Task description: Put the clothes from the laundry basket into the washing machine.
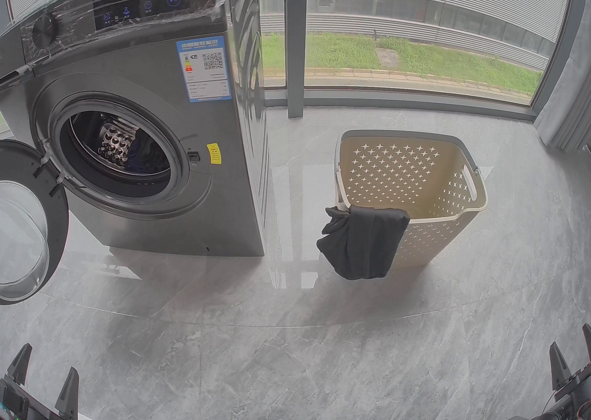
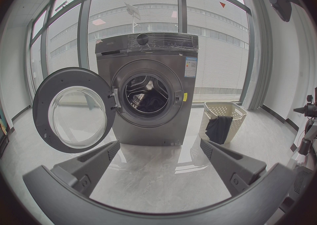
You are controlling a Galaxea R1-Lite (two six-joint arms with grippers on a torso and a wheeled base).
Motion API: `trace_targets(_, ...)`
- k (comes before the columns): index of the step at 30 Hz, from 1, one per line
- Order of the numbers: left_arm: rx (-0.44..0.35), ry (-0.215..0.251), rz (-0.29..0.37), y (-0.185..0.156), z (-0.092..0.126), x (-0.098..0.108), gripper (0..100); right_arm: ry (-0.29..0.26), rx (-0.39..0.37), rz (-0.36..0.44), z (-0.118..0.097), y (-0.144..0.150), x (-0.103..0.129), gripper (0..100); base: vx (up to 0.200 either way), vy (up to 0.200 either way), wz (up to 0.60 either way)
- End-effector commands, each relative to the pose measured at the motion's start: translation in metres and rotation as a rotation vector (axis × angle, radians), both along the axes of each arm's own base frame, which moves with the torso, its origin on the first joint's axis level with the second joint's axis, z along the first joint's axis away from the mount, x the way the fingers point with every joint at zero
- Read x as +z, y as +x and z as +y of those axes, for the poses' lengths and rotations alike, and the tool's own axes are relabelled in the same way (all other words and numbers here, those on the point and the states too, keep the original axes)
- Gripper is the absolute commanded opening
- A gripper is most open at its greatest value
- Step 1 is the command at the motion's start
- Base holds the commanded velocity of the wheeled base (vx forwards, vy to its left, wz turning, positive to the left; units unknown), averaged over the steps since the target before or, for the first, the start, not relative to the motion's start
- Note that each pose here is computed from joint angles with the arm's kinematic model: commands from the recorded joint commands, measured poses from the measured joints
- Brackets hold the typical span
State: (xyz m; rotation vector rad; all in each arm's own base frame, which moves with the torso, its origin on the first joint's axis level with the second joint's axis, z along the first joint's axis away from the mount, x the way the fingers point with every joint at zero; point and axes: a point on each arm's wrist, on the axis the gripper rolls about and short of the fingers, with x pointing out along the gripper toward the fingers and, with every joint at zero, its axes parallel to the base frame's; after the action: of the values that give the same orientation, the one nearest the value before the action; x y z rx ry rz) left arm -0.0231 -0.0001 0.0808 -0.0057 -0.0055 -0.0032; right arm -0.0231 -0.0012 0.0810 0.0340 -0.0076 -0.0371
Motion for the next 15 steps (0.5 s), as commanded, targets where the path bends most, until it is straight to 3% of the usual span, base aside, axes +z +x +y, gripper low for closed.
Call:
trace_targets(1,0.0,0.0,0.004,0.0003,0.0,-0.0052,100,-0.002,0.0,0.004,0.0,0.0003,-0.0052,100,0.0,0.0,0.0)
trace_targets(15,0.0,-0.003,0.006,0.0003,0.0,-0.0053,100,-0.028,-0.003,0.008,0.0001,0.0003,-0.0055,100,0.0,0.0,0.0)
